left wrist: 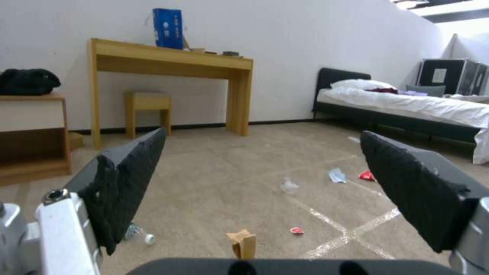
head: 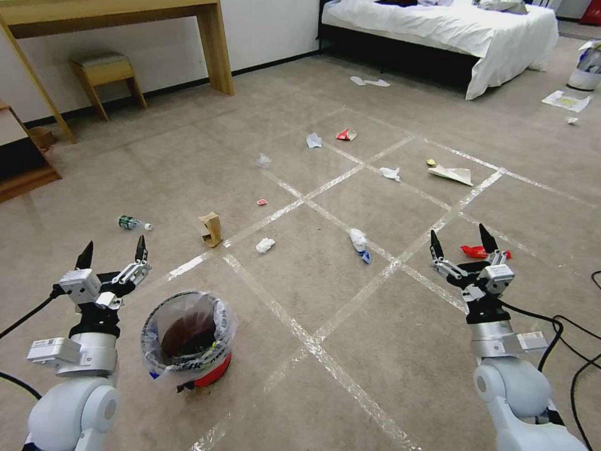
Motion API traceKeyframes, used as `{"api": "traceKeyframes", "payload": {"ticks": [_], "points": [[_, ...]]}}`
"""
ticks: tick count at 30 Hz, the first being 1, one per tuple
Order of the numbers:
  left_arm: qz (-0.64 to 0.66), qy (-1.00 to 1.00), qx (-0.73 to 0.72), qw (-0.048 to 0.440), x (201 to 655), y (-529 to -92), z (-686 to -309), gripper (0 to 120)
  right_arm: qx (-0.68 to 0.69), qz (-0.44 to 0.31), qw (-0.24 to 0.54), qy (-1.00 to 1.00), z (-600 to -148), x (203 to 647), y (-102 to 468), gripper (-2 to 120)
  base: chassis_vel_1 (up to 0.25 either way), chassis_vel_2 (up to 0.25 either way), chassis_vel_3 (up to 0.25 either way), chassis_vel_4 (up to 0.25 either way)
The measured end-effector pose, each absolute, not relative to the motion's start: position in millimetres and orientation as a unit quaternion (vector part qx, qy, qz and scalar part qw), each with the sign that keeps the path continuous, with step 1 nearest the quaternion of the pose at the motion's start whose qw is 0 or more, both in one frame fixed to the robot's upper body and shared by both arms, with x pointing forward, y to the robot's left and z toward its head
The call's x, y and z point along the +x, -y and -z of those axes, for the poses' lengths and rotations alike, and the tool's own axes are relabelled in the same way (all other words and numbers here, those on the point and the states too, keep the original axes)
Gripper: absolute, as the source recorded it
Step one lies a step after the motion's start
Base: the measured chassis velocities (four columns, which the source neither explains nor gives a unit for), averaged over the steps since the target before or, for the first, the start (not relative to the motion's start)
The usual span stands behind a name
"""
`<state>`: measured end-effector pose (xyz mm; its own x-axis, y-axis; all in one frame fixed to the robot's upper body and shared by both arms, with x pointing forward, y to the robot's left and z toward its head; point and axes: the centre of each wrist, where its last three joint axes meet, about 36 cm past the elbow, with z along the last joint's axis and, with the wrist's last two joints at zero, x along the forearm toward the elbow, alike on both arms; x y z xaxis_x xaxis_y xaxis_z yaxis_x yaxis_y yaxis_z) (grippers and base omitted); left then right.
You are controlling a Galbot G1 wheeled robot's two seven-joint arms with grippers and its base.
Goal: Pick up the trash bin and place the garbage on the floor into it.
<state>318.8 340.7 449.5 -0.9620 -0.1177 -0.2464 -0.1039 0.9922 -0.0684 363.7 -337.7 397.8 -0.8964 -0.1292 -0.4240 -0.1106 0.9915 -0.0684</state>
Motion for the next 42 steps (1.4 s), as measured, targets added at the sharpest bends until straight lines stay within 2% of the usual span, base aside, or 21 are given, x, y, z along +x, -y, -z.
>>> {"api": "traceKeyframes", "payload": {"ticks": [21,30,33,36,39,40,41,42], "points": [[0.030,-0.991,-0.055,0.122,316,-339,-449,100,-0.066,0.028,0.220,-0.973,-395,363,339,100,-0.005,0.006,0.005,-0.005],[0.022,-0.994,-0.059,0.090,307,-341,-459,100,-0.060,0.026,0.219,-0.974,-394,363,337,100,-0.047,0.059,0.042,-0.050],[0.024,-0.996,-0.068,0.061,303,-339,-469,100,-0.060,0.026,0.220,-0.973,-392,363,337,100,0.000,0.000,0.000,0.000],[0.018,-0.996,-0.090,-0.001,296,-341,-502,100,-0.063,0.030,0.223,-0.972,-393,365,339,100,0.000,0.000,0.000,0.000],[0.020,-0.995,-0.099,-0.027,295,-344,-514,100,-0.063,0.029,0.224,-0.972,-394,365,340,100,0.000,0.000,0.000,0.000],[0.019,-0.991,-0.108,-0.071,294,-350,-529,100,-0.062,0.028,0.228,-0.971,-396,365,342,100,0.000,0.000,0.000,0.000],[0.015,-0.990,-0.110,-0.089,294,-353,-537,100,-0.062,0.028,0.231,-0.971,-397,365,342,100,0.000,0.000,0.000,0.000],[0.008,-0.985,-0.107,-0.135,295,-357,-554,100,-0.062,0.027,0.234,-0.970,-397,364,343,100,0.000,0.000,0.000,0.000]]}}
